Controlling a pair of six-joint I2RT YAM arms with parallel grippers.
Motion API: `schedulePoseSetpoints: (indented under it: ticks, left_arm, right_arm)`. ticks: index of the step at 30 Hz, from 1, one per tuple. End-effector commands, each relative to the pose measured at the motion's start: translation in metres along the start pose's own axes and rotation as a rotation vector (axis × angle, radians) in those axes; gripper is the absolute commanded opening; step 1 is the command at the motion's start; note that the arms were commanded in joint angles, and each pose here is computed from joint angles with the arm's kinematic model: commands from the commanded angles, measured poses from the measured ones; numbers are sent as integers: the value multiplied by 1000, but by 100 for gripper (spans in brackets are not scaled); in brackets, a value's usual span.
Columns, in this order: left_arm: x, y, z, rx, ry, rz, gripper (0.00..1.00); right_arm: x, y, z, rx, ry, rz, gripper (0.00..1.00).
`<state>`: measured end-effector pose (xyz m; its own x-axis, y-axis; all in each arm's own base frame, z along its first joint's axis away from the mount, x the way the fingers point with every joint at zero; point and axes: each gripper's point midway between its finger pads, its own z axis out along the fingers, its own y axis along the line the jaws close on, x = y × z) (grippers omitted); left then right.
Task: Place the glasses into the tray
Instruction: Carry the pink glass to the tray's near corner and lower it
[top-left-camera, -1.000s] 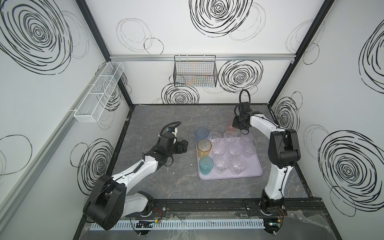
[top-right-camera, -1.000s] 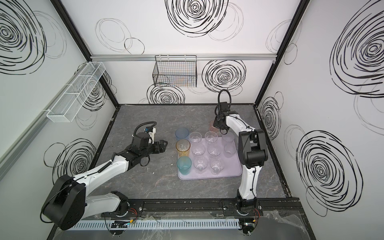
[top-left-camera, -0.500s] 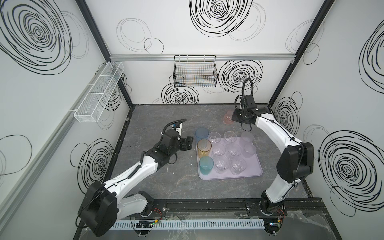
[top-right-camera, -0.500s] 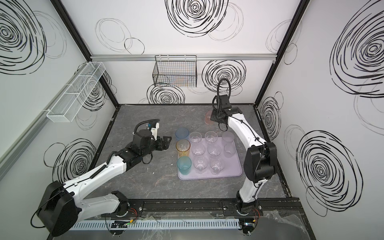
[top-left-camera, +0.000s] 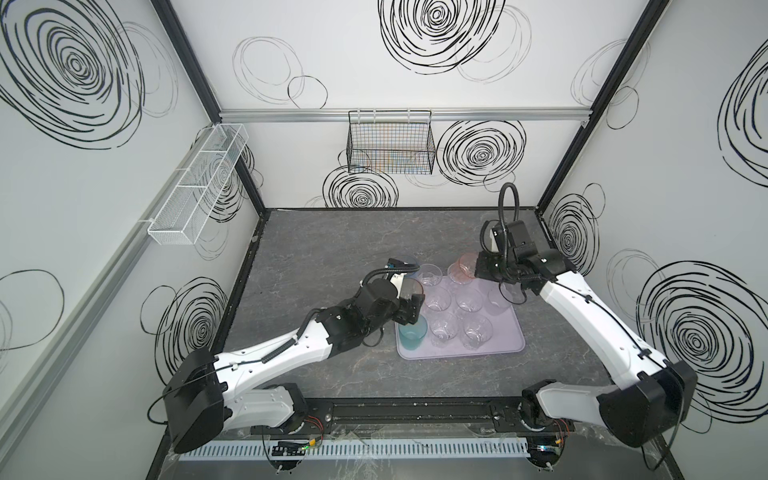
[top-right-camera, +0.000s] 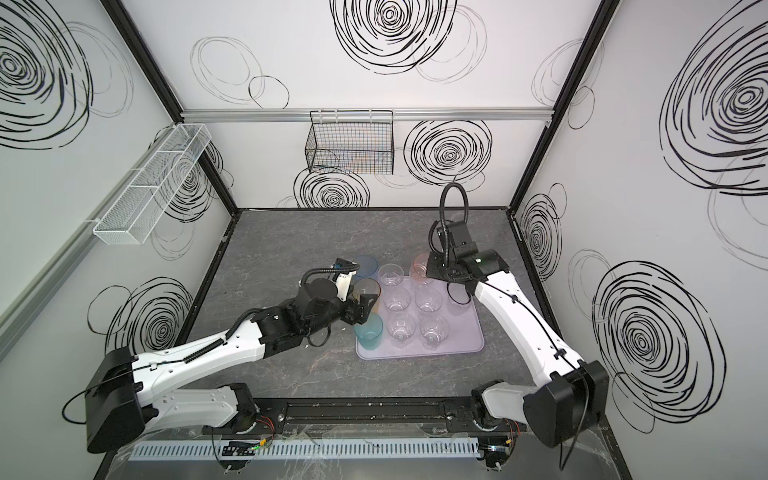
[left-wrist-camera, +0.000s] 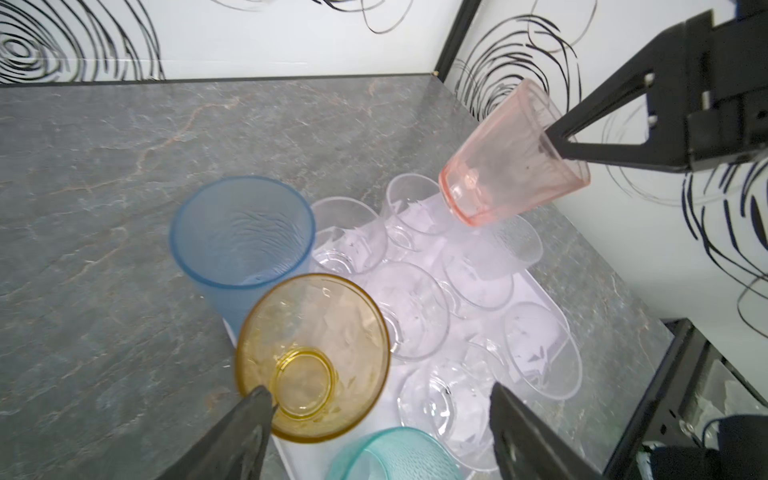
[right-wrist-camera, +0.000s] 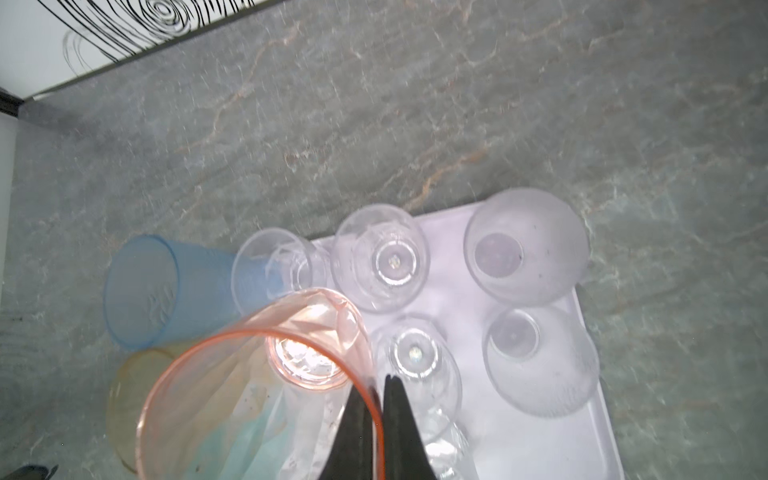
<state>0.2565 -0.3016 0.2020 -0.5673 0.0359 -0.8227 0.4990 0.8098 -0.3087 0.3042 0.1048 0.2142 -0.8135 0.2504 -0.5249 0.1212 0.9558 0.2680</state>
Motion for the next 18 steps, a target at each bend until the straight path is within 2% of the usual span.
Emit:
schedulePoseSetpoints:
  ticks: [1, 10, 18]
  left_arm:
    - [-8, -22, 6, 30, -54, -7, 85]
    - [18, -57, 17, 106, -21, 43, 85]
    - [31, -53, 18, 111, -7, 65, 86]
  right_arm:
    - [26, -30, -14, 90, 17, 33, 1]
    - [60, -93, -30, 312, -5, 97, 0]
    - [75, -124, -42, 373, 3, 217, 0]
